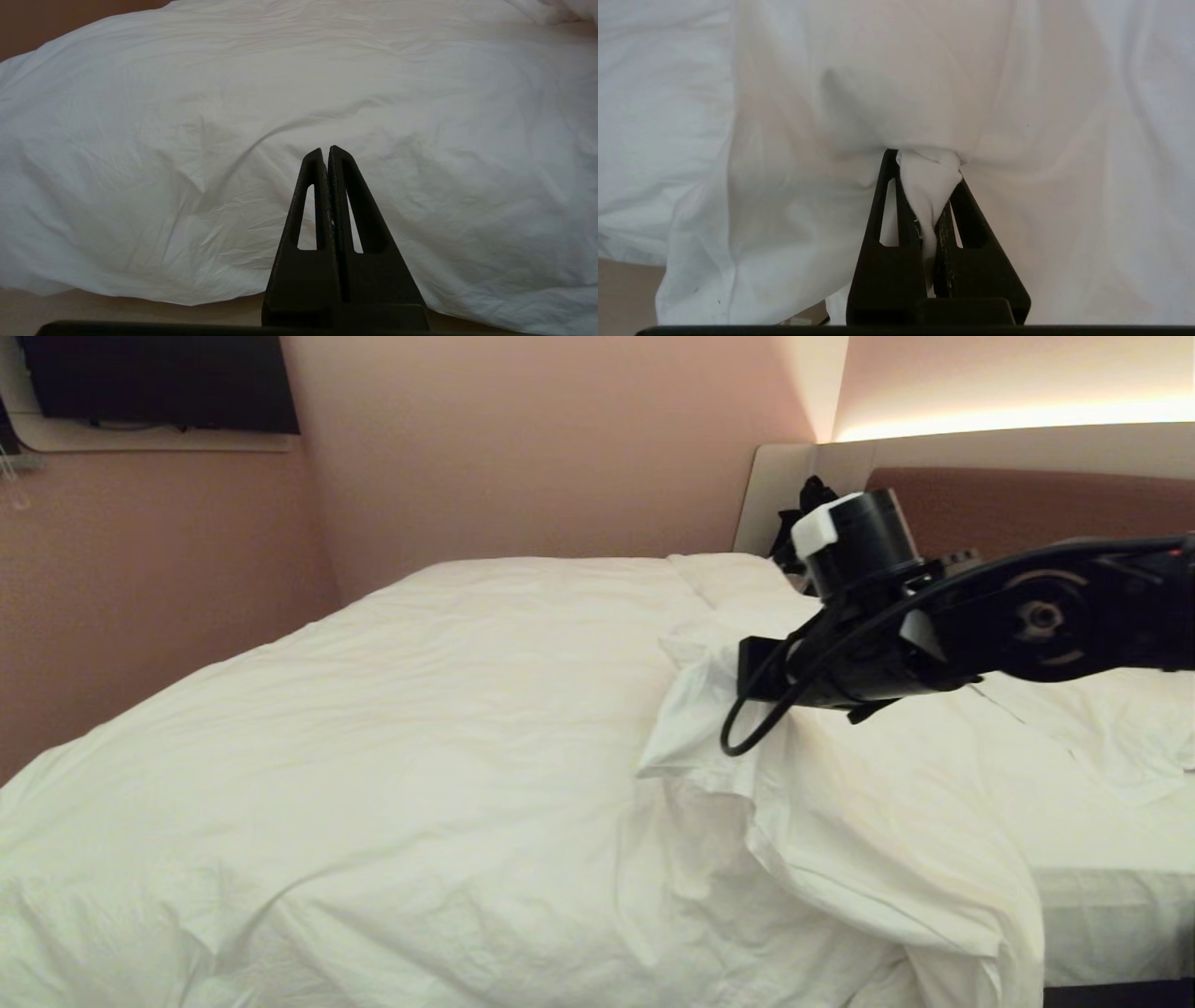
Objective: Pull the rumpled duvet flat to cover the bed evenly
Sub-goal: Flatten the corners of the folded blanket
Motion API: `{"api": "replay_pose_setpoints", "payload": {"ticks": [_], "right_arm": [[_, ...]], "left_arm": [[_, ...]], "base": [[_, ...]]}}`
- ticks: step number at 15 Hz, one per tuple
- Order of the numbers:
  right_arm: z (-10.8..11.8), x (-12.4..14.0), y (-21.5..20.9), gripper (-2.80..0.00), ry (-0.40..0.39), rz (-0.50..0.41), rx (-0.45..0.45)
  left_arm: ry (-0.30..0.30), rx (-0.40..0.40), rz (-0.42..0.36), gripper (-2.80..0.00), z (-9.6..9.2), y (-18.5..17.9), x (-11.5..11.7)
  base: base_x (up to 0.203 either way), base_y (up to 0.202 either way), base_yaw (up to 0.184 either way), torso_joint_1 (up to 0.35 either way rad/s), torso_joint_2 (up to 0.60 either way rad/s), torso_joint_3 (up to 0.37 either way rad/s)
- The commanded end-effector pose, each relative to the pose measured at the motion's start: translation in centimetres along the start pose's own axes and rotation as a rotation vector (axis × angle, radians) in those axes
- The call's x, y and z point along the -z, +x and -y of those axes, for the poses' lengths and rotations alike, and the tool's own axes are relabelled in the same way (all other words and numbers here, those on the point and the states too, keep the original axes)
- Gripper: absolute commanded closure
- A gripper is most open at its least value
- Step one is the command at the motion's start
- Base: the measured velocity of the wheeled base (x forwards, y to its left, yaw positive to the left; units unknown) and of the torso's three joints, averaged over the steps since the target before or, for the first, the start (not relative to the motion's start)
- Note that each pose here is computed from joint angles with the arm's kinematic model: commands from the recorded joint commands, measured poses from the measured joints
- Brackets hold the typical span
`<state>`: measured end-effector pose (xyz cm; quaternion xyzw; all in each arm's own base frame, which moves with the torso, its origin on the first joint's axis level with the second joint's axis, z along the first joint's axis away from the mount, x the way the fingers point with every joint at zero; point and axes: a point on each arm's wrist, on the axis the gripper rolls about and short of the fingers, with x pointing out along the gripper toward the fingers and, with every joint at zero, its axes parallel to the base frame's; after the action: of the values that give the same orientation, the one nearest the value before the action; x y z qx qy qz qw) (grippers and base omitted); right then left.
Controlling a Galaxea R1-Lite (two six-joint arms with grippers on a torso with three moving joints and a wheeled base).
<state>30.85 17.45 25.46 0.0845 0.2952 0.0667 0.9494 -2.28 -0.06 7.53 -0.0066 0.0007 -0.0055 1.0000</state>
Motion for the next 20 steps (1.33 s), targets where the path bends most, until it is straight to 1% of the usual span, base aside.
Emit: {"api": "replay_pose_setpoints", "payload": {"ticks": [1, 4, 6, 10, 14, 18, 20], "right_arm": [[2.7, -1.3, -5.4, 0.0, 0.009, 0.09, 0.024], [5.3, -1.1, -9.0, 0.0, -0.007, 0.137, 0.088], [6.6, -1.1, -11.8, 0.0, -0.023, 0.183, 0.104], [8.3, -0.1, -17.6, 0.0, -0.033, 0.222, 0.114], [10.0, 1.8, -22.3, 0.0, -0.029, 0.245, 0.175], [12.2, 4.0, -25.5, 0.0, -0.034, 0.244, 0.279], [12.9, 5.3, -26.9, 0.0, -0.055, 0.243, 0.319]], "left_arm": [[-0.001, 0.0, 0.0, 0.0, 0.0, 0.0, 0.0], [-0.001, 0.0, 0.0, 0.0, 0.0, 0.0, 0.0], [-0.001, 0.0, 0.0, 0.0, 0.0, 0.0, 0.0], [-0.001, 0.0, 0.0, 0.0, 0.0, 0.0, 0.0], [-0.001, 0.0, 0.0, 0.0, 0.0, 0.0, 0.0], [-0.001, 0.0, 0.0, 0.0, 0.0, 0.0, 0.0], [-0.001, 0.0, 0.001, 0.0, 0.0, 0.0, 0.0]], "base": [[0.0, 0.0, 0.0, 0.0, 0.0, 0.0], [0.0, 0.0, 0.0, 0.0, 0.0, 0.0], [0.0, 0.0, 0.0, 0.0, 0.0, 0.0], [0.0, 0.0, 0.0, 0.0, 0.0, 0.0], [0.0, 0.0, 0.0, 0.0, 0.0, 0.0], [0.0, 0.0, 0.0, 0.0, 0.0, 0.0], [0.0, 0.0, 0.0, 0.0, 0.0, 0.0]]}}
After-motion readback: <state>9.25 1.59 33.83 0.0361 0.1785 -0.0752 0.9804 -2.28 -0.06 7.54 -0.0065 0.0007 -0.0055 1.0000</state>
